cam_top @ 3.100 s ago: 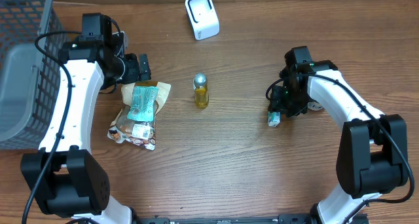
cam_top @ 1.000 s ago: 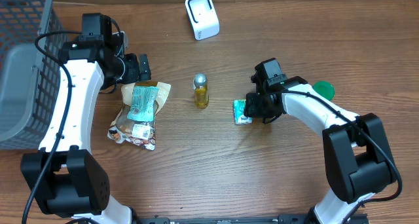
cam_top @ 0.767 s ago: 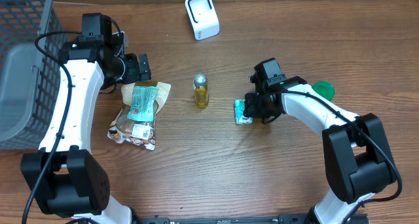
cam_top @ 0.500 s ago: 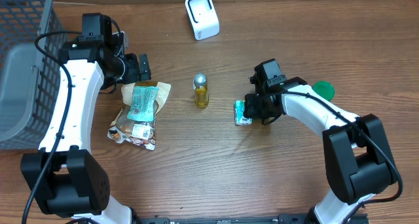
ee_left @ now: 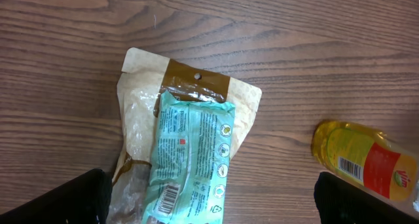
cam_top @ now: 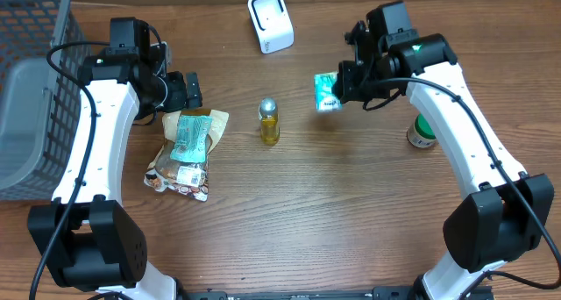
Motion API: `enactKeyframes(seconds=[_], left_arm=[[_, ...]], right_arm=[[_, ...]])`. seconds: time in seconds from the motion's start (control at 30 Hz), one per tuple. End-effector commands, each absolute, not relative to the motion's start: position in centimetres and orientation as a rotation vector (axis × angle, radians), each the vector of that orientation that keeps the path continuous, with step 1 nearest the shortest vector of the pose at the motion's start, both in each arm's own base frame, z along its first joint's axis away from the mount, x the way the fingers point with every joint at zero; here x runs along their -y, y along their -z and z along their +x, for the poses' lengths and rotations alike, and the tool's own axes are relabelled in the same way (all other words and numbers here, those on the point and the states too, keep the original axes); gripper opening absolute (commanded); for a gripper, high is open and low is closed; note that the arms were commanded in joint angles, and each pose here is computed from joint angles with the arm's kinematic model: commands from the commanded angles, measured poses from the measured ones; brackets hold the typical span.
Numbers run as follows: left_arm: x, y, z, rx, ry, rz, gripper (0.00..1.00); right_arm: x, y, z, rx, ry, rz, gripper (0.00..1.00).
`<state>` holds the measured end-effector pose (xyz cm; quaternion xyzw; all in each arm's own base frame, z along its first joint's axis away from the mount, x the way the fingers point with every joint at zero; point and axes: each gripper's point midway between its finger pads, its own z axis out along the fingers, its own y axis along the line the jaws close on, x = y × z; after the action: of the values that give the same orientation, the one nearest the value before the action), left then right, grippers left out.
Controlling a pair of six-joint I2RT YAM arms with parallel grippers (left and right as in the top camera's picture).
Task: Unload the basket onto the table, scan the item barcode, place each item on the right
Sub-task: 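Lift the tissue pack and hold it under the white scanner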
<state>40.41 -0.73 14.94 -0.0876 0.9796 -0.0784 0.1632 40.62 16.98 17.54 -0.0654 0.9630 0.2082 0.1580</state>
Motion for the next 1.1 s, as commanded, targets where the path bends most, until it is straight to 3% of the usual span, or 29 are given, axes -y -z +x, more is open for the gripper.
enactKeyframes(seconds=[0.0,0.2,0.4,0.77,1.07], left_arm=[[0.9,-16.2,40.8,-2.759,0.233,-0.222,1.0],[0.9,-16.2,40.8,-2.759,0.233,-0.222,0.99],[0.9,-16.2,40.8,-2.759,0.233,-0.222,1.0],[1.0,-16.2,40.8,-2.759,0.233,-0.222,0.99],[1.0,-16.2,40.8,-2.759,0.233,-0.221,1.0]], right_arm=[[-19.2,-18.8,41.2,-2.661,-0.601,-0.335,0.04],[-20.4,-21.2,47.8,-2.351,-0.22,-0.354,0.04],[-24.4,-23.7,52.3,-2.019,0.009,-0.565,0.04],[-27.8,-19.7,60.4,-1.571,0.404,-0.733,0.04],[-29.4,-16.2,61.7,-1.394,0.482,-0.849,0.04]])
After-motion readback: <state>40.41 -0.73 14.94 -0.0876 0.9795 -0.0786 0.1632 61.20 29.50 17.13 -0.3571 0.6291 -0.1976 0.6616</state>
